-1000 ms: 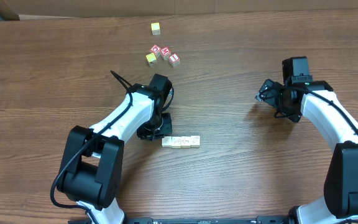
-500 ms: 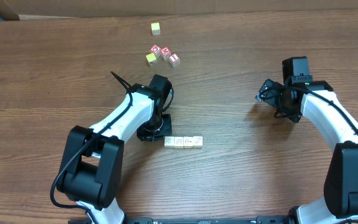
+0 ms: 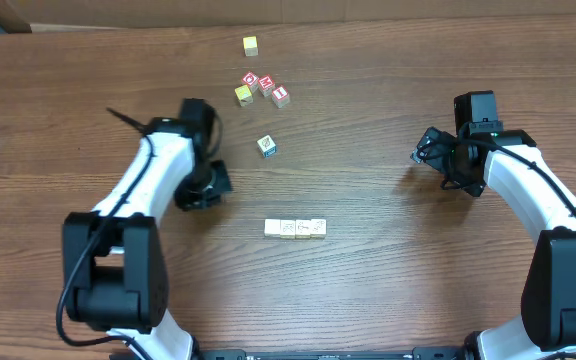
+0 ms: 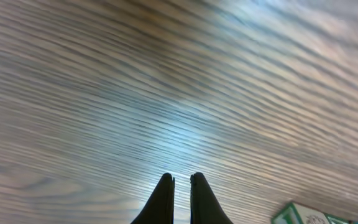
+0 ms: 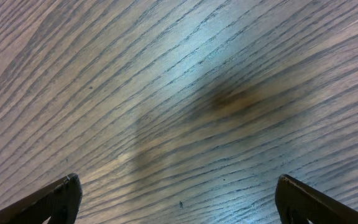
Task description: Flip 5 blocks
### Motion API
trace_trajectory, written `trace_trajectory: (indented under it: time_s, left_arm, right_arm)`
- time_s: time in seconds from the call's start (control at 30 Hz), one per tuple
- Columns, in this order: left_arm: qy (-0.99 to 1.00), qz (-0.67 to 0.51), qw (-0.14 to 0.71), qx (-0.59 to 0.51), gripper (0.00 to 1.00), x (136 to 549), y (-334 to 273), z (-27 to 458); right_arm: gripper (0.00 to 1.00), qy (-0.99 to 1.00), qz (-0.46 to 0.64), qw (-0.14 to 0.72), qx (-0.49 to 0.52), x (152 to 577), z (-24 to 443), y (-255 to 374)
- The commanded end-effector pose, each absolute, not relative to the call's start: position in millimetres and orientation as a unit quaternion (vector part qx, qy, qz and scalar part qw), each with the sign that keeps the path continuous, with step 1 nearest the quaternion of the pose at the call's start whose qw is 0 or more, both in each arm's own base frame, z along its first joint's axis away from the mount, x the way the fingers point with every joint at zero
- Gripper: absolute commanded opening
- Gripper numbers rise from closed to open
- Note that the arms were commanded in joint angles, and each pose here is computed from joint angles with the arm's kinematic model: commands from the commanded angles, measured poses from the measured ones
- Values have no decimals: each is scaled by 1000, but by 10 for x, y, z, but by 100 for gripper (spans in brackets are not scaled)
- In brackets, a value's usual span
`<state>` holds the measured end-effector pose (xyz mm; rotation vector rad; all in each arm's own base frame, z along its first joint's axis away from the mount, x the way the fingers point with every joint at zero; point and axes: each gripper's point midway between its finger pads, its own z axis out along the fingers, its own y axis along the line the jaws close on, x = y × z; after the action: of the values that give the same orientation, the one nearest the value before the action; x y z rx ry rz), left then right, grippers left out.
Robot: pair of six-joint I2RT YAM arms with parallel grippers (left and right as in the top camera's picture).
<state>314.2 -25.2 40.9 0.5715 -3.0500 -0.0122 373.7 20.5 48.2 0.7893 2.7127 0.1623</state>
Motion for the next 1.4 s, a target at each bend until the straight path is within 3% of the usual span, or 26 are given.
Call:
trace_trajectory:
  time_s: [0.0, 0.1, 0.13, 0.3, 0.37, 0.53, 0.7, 1.1, 1.2, 1.37]
  left_arm:
    - [-983, -1, -7, 185, 4, 3228, -91, 567]
    - [-978, 0, -10, 207, 6, 3245, 45, 567]
    - [-977, 0, -11, 212, 13, 3250, 82, 565]
    - [-975, -3, -12, 220, 71, 3249, 151, 565]
    - [-975, -10, -11, 220, 100, 3238, 172, 565]
    - [-975, -16, -13, 221, 100, 3240, 194, 566]
    - [-975, -15, -12, 220, 100, 3240, 190, 565]
    - [-975, -15, -12, 220, 100, 3241, 185, 566]
    - [-975, -15, -12, 220, 100, 3241, 184, 566]
    - [-975, -15, -12, 220, 100, 3241, 185, 566]
  right_arm:
    - [100, 943, 57, 176, 276, 3801, 604, 176]
    - [100, 943, 57, 176, 276, 3801, 604, 176]
    - [100, 943, 57, 176, 276, 3802, 605, 176]
    - [100, 940, 66, 188, 277, 3869, 632, 194]
    - [100, 938, 80, 196, 274, 3920, 656, 236]
    - [100, 940, 191, 164, 229, 3903, 725, 659]
    - [98, 957, 172, 178, 153, 3924, 862, 928]
    - [100, 923, 141, 347, -84, 4101, 2402, 2427]
    - [100, 916, 134, 365, -104, 4072, 2402, 2651]
    - [100, 922, 127, 341, -131, 4101, 1994, 2955]
